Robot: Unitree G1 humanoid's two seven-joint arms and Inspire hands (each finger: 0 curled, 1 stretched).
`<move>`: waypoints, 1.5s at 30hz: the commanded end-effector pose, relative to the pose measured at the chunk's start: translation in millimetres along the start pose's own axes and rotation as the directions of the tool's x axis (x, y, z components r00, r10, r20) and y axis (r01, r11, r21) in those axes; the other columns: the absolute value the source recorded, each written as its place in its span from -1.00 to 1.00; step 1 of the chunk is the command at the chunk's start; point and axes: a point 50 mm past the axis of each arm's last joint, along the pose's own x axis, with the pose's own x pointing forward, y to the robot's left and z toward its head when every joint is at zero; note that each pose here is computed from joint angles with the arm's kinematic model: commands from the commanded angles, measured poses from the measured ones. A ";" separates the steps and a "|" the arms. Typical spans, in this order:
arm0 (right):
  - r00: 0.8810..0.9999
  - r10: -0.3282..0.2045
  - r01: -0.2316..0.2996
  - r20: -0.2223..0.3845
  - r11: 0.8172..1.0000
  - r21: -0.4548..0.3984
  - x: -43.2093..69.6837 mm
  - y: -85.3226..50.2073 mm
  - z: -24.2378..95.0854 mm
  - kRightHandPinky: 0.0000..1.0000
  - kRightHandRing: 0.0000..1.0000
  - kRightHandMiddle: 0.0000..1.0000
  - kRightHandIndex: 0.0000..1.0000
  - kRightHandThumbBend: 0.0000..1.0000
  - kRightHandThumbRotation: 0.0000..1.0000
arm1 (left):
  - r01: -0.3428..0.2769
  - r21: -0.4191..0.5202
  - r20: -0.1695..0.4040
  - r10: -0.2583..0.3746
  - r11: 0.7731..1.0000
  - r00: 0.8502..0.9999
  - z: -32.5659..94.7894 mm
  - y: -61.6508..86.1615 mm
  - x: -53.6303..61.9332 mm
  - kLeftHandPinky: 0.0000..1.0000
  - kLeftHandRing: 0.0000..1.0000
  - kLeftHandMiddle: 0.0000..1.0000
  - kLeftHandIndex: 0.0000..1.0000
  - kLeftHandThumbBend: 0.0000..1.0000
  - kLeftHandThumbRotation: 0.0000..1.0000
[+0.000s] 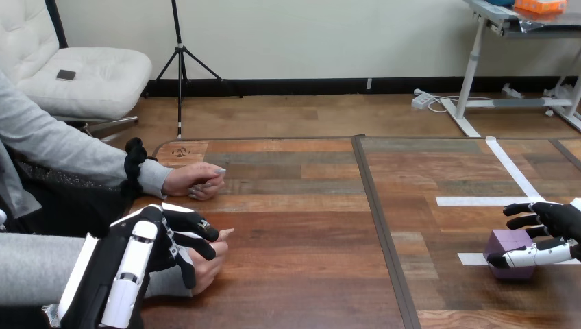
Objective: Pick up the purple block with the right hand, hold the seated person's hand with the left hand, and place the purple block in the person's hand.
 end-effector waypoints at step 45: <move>0.999 0.024 -0.019 0.032 0.989 -0.149 7.6 1.0 17.3 -0.03 -0.02 0.08 0.14 0.81 -1.00 | 0.029 0.035 0.120 -0.033 0.999 0.992 14.8 1.8 12.6 -0.60 -0.06 0.08 -0.02 -0.77 1.00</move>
